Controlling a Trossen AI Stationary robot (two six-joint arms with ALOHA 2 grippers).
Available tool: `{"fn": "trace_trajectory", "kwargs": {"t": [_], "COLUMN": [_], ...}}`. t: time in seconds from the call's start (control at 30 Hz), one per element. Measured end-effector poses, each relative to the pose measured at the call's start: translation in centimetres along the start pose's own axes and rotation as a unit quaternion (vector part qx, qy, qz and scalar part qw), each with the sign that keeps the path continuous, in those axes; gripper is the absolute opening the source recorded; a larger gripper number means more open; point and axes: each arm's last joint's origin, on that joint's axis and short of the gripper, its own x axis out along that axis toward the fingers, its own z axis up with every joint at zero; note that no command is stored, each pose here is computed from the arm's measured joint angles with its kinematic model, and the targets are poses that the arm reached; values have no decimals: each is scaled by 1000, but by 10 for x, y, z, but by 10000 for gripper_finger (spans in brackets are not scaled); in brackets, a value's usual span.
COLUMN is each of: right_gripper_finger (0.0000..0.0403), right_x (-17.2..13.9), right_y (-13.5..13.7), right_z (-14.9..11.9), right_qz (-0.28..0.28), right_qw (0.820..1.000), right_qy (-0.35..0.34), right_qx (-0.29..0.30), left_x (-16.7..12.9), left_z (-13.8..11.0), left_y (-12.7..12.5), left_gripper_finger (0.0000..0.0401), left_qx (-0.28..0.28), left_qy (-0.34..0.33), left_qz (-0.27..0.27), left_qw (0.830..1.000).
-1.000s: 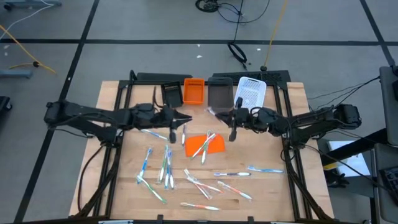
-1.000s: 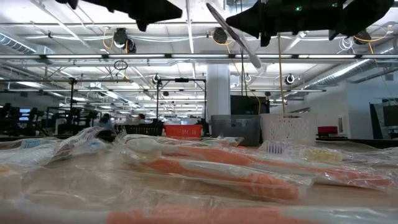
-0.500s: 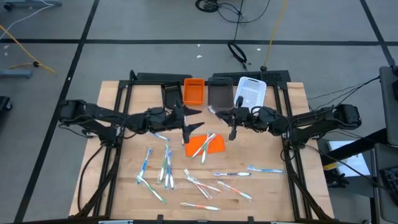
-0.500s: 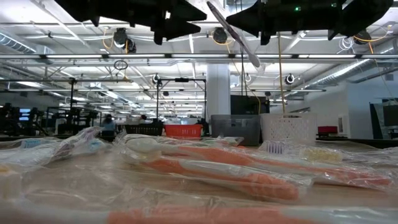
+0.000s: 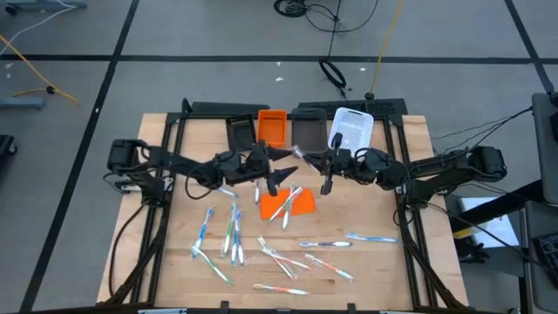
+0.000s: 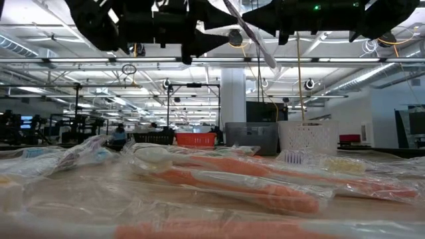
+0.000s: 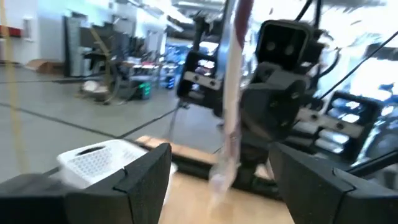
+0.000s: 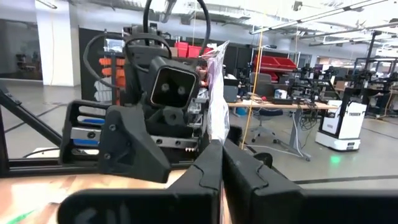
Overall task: Pick & Place Toothbrushes
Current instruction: Put the violet toothbrush into the black bin
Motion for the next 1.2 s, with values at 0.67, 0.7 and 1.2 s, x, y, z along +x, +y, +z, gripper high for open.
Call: {"fn": "trace_trajectory", "kwargs": {"t": [0.67,0.7,1.2], "right_gripper_finger": [0,0,0], "right_x": [0,0,0], "right_y": [-1,-1,-1], "right_z": [0,0,0], "right_qz": [-3,-3,-2], "right_qw": [1000,1000,1000], "right_qy": [0,0,2], "right_qx": [-10,-10,-10], "left_x": [46,45,45], "left_z": [-14,-14,-14], "left_y": [-5,-5,-5], "left_gripper_finger": [255,255,114], "left_qx": [0,0,4], "left_qy": [23,23,23], "left_qz": [-36,-36,-36], "left_qw": [999,999,999]}}
